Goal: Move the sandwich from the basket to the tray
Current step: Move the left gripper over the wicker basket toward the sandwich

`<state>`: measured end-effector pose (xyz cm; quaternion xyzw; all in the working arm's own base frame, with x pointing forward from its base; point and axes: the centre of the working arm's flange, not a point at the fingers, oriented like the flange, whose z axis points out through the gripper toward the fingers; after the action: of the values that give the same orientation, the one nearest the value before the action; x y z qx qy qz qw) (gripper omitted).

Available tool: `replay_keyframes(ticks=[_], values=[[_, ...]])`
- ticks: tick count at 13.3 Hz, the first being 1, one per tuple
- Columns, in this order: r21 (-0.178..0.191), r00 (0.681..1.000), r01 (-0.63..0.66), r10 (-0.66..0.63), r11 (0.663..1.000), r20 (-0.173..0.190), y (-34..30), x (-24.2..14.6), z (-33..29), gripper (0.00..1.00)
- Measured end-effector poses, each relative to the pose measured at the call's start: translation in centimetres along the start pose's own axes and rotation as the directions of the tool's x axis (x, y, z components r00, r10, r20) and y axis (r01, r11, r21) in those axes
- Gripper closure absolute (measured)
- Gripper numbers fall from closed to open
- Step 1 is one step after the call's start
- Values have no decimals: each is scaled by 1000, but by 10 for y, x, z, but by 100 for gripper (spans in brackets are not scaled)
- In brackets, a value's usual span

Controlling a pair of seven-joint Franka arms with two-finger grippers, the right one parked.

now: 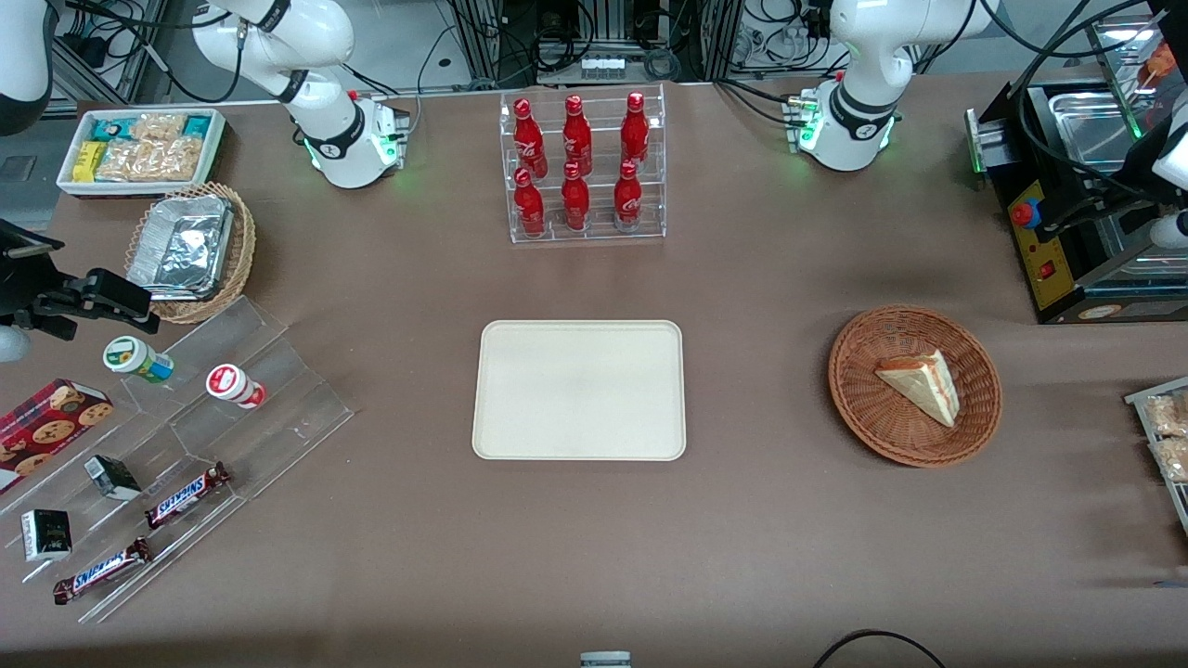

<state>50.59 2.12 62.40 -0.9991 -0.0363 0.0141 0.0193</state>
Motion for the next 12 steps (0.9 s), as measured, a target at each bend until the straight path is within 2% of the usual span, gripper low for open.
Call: replay_keyframes(ticks=[4, 6, 8, 9, 10, 12], values=[[1, 1000, -11, 11, 1000, 20, 2, 6, 10, 0], [2, 999, 5, -5, 1000, 48, 2, 14, 24, 0], [12, 991, 92, -93, 996, 92, 0, 26, 47, 0], [23, 980, 162, -163, 987, 113, 0, 33, 61, 0], [35, 960, 254, -256, 967, 115, 1, 43, 77, 0], [35, 892, 446, -447, 894, 65, 0, 60, 116, 0]])
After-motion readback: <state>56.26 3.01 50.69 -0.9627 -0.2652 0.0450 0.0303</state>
